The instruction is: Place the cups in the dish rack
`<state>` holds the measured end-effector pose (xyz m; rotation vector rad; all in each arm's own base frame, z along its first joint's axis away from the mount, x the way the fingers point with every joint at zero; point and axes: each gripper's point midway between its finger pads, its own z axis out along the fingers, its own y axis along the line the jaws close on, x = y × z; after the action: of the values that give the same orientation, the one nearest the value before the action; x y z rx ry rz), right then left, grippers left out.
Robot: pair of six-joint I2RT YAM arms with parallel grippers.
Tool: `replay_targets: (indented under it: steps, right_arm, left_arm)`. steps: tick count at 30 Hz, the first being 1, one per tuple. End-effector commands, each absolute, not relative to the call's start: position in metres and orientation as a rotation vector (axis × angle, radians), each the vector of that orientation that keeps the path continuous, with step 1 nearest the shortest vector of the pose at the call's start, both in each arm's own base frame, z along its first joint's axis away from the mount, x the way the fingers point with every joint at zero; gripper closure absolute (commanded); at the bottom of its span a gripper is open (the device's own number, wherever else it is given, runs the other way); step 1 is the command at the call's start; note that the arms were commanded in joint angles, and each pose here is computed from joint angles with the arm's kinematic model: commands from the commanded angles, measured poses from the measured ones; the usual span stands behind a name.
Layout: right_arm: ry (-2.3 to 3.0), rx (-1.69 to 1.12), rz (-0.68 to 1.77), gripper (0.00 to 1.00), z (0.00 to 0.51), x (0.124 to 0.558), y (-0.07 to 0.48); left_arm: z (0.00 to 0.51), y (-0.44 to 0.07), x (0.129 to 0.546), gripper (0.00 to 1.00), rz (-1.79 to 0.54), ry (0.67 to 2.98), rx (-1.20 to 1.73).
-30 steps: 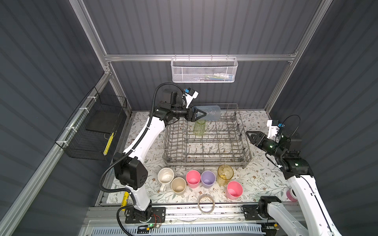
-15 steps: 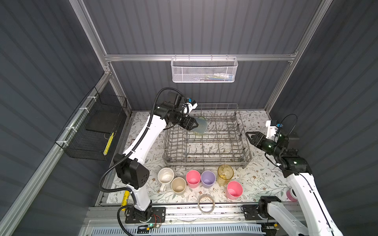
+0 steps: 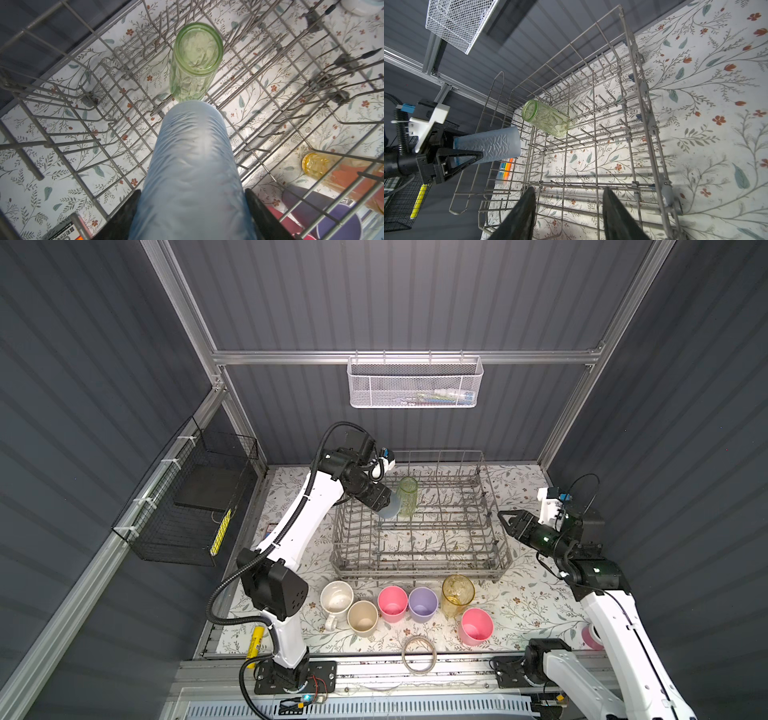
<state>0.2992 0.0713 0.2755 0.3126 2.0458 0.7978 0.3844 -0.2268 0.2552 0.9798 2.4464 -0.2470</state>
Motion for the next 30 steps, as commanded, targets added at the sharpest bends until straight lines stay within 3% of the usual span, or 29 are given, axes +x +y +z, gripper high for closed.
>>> replay_targets:
  steps: [1,17,30]
  right_arm:
    - [2.059,0.306,0.783,0.47,0.269,0.302,0.07]
    - [2.068,0.312,0.79,0.47,0.265,0.305,0.07]
    - [2.088,0.32,0.788,0.46,0.256,0.304,0.07]
  left_arm:
    - [0.251,-0.226,0.385,1.0,-0.206,2.463,1.006]
    - [0.232,-0.245,0.387,1.0,-0.258,2.483,1.06]
    - [0.198,-0.244,0.399,1.0,-0.14,2.57,1.069]
